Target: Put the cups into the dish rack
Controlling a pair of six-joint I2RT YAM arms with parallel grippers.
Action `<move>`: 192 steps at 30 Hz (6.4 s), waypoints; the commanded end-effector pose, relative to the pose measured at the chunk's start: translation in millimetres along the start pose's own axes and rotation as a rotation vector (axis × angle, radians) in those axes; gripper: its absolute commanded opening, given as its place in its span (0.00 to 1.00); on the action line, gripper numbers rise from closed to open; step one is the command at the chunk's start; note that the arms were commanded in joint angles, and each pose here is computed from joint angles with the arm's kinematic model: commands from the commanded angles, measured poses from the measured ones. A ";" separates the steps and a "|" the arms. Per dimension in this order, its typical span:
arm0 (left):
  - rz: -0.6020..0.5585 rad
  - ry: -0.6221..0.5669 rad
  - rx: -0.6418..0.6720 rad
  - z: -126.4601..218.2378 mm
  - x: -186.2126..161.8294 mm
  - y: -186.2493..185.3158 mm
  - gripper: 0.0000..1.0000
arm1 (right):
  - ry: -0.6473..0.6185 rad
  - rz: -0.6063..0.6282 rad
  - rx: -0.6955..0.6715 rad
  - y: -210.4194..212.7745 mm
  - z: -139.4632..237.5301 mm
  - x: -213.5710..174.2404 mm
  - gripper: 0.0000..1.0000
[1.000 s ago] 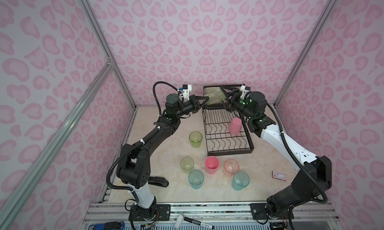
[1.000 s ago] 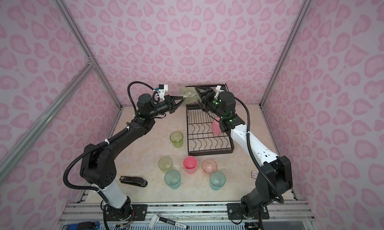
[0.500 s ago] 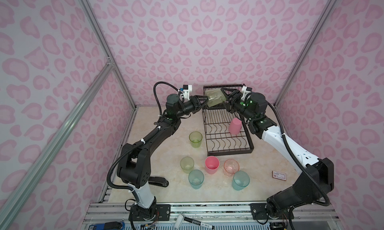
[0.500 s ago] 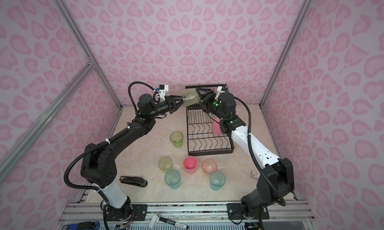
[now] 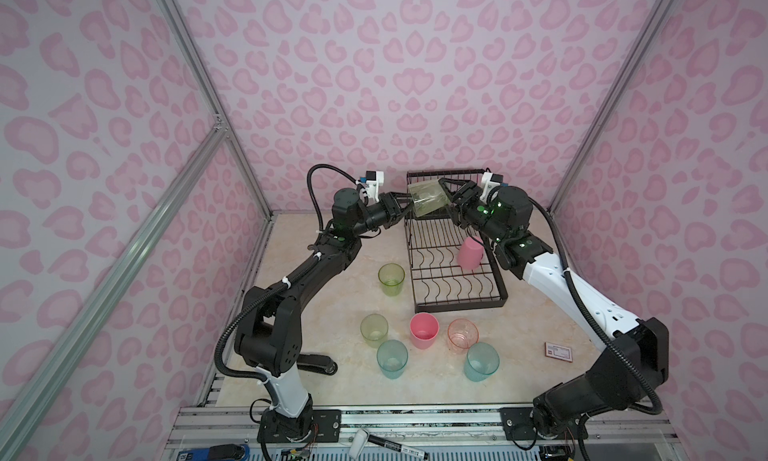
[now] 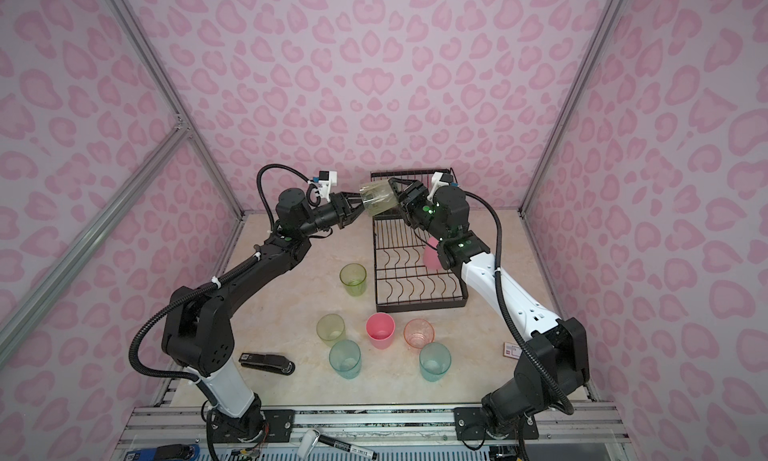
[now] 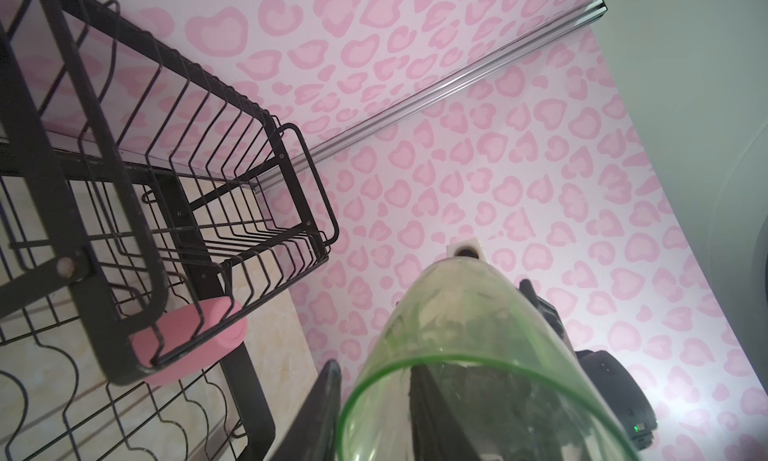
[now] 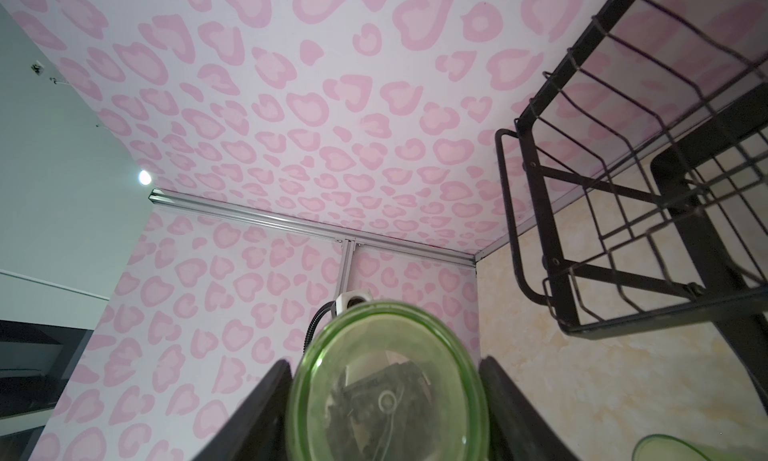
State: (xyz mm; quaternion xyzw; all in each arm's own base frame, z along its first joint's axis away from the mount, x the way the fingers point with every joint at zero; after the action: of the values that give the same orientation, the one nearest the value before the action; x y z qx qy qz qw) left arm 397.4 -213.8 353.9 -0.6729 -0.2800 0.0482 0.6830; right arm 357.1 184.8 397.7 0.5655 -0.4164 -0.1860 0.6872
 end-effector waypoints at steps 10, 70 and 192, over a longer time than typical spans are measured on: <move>-0.056 0.004 -0.036 1.8 -0.9 -4.8 0.31 | -0.010 0.154 -0.070 3.6 9.6 -10.2 0.55; -0.118 0.009 -0.075 13.1 -5.0 -23.4 0.23 | 0.048 0.072 0.020 -5.5 6.7 -2.3 0.50; -0.460 0.094 0.008 19.8 -4.7 -14.5 0.48 | 0.015 0.174 0.076 -3.7 -4.6 -8.3 0.51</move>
State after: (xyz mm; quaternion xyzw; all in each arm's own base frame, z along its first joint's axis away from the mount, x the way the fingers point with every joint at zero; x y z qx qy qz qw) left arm 381.3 -202.3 359.8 -0.5919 -0.3806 -0.1367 0.6973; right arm 357.8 194.9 392.1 0.5769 -0.4405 -0.1163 0.6780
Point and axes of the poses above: each gripper's point midway between its finger pads, its own z axis back along the fingers, its own y axis along the line the jaws close on, x = y × z, the point moved 10 cm from there along z, back along the fingers, and after that the axes turned 7 degrees about z, right-handed, at the moved point
